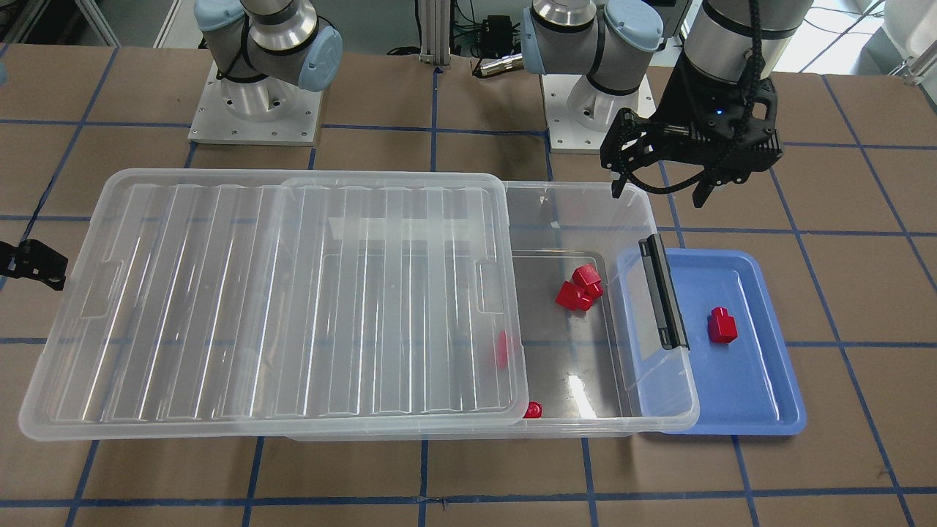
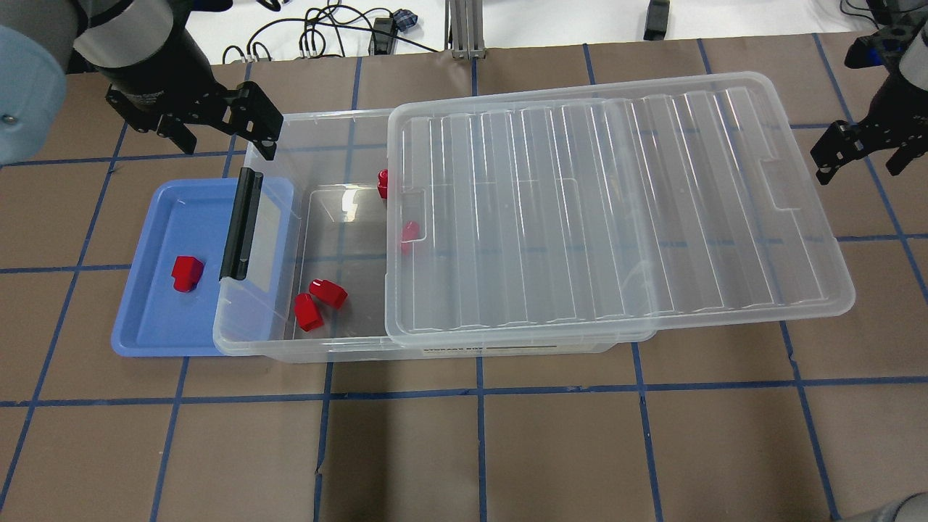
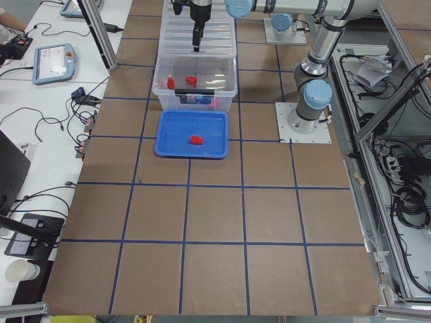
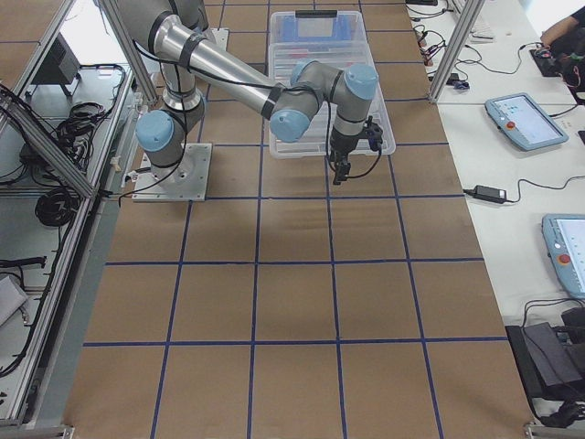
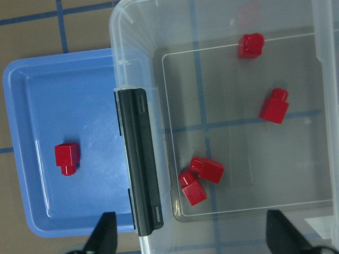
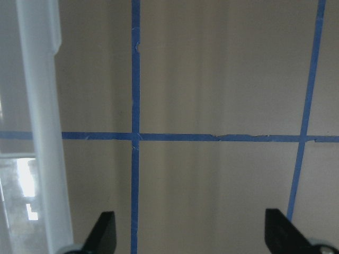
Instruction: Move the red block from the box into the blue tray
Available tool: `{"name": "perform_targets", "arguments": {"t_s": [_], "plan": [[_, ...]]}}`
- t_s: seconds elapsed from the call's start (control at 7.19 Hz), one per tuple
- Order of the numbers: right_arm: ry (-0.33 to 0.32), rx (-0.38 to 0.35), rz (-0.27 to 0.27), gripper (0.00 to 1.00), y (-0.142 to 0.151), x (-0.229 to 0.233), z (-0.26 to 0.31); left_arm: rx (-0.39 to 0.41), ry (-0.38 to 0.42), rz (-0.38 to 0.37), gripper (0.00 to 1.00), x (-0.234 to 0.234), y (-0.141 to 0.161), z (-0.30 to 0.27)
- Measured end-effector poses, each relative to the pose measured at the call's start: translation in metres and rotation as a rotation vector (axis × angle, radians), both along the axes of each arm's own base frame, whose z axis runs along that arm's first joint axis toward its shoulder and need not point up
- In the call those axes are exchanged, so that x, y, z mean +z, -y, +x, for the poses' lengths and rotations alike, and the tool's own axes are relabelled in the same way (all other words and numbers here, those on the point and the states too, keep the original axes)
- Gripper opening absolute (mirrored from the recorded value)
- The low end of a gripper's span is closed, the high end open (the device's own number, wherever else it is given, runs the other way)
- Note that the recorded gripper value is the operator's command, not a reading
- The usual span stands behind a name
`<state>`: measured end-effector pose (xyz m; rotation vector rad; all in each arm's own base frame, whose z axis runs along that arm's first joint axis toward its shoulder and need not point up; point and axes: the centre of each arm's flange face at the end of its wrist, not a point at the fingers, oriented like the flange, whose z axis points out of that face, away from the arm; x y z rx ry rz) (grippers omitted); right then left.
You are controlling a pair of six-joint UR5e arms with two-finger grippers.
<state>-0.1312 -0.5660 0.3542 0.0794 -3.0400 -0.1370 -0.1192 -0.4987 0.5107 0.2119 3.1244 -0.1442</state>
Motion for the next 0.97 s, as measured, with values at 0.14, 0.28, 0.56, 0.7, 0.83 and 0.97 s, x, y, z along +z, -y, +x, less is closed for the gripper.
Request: {"name": "perform_targets", "arguments": {"t_s": [0.14, 0.28, 0.56, 0.7, 0.83, 0.97], "plan": [[0.003, 0.003, 0.006, 1.00, -0.001, -0.002, 0.002, 0.003, -0.003, 0.005, 1.00, 0.002, 0.000, 0.000], [0.007, 0.004, 0.009, 1.00, -0.002, -0.004, 0.004, 0.010, -0.005, 0.016, 1.00, 0.006, 0.000, 0.001], [0.024, 0.001, 0.010, 1.00, -0.005, -0.006, 0.009, 0.014, -0.011, 0.038, 1.00, 0.006, 0.002, 0.000], [0.029, -0.007, 0.010, 1.00, -0.006, -0.008, 0.011, 0.016, -0.013, 0.036, 1.00, 0.008, 0.001, 0.000], [0.035, -0.023, 0.006, 1.00, -0.005, -0.008, 0.018, 0.026, -0.014, 0.034, 1.00, 0.010, 0.000, 0.000], [0.045, -0.038, 0.003, 1.00, -0.004, -0.008, 0.027, 0.038, -0.015, 0.033, 1.00, 0.010, -0.001, 0.000]]}}
